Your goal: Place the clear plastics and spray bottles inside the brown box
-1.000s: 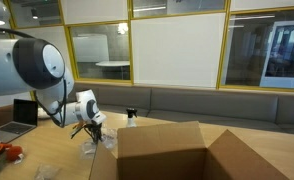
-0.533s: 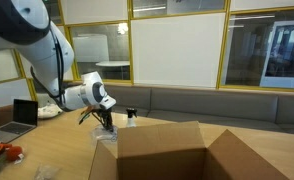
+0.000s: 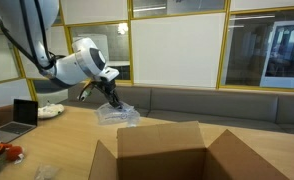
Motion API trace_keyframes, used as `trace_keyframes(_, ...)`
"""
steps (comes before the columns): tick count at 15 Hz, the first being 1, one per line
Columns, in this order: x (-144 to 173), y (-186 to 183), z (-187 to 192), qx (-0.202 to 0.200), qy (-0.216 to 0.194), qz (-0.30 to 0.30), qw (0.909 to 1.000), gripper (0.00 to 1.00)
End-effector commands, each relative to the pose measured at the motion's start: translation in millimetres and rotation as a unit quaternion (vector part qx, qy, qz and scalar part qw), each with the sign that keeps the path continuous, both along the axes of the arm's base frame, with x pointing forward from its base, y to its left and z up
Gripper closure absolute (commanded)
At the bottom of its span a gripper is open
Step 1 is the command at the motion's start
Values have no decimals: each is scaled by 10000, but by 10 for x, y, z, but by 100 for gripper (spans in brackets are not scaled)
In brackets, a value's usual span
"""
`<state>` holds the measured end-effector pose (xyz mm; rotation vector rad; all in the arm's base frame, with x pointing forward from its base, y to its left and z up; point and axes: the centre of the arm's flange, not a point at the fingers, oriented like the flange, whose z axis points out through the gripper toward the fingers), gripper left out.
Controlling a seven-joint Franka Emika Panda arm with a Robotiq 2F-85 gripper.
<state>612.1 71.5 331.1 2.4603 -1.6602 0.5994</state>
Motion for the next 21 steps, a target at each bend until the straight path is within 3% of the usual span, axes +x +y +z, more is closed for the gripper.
trace_keyframes(1,-486,-442,662,-434,-59,-335,9985,89)
trace_keyframes(7,-1125,-1187,1322,-1249,127,-1154,9854,89)
trace_keyframes(10,-1483,-1434,1569,-1568,255,-1670,9731,89)
trace_keyframes(13,-1833,-1587,1701,-1904,398,-2245,9549,88)
trace_keyframes(17,-2215,-1668,1636,-2178,547,-2777,9341,88)
trace_keyframes(21,-2439,-1798,1297,-2151,762,-3006,9261,88)
